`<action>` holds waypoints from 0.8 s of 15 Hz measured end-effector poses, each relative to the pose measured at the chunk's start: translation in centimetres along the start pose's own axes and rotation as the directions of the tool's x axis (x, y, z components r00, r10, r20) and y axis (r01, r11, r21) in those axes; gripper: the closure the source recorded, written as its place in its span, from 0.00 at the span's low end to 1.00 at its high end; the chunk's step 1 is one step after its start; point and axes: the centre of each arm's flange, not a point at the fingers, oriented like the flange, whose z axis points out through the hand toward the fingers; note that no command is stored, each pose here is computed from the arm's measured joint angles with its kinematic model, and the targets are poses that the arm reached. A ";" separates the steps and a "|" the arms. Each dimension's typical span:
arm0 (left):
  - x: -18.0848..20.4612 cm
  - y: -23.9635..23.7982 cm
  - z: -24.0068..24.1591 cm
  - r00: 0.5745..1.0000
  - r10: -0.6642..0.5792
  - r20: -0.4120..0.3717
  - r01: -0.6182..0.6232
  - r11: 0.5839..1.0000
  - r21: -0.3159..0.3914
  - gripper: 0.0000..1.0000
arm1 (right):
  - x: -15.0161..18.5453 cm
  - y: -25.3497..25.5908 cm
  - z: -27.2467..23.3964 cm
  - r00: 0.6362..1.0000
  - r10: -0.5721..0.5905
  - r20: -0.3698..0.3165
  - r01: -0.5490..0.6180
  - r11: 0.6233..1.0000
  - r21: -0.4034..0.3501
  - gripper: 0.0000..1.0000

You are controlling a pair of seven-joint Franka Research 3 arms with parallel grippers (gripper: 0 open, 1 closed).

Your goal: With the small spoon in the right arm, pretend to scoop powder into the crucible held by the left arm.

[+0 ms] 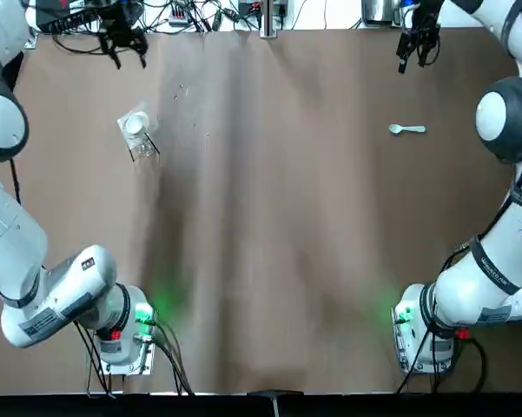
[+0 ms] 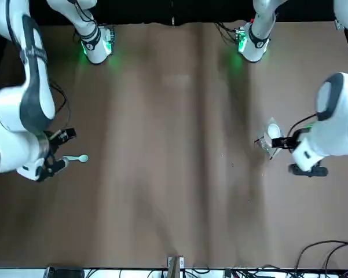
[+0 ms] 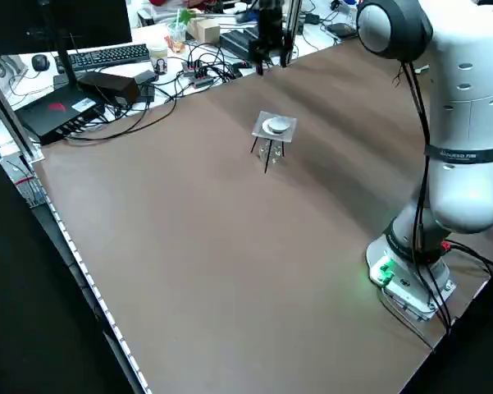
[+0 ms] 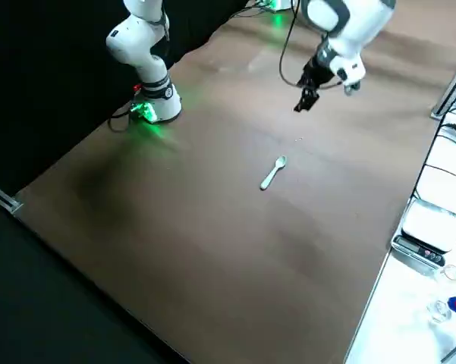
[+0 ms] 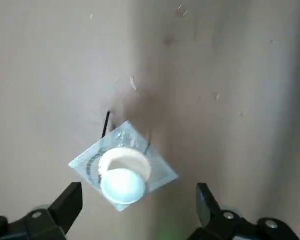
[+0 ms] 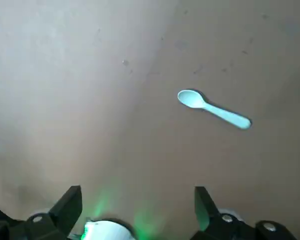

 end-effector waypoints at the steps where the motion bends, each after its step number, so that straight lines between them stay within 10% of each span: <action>1: 0.0 2.2 -0.9 1.000 0.006 -0.026 -0.006 1.000 0.028 0.00 | -0.9 -0.6 -1.5 0.999 0.038 -0.024 -0.038 0.999 -0.008 0.00; 7: -2.6 9.4 -7.6 0.977 0.099 -0.189 -0.059 0.976 0.208 0.00 | -7.0 -5.0 -10.2 0.967 0.168 -0.193 -0.179 0.983 -0.037 0.00; 12: -5.5 10.6 -11.6 0.964 -0.017 -0.264 0.071 0.978 0.196 0.00 | -10.3 -6.9 -10.2 0.931 0.196 -0.309 -0.218 0.975 -0.038 0.00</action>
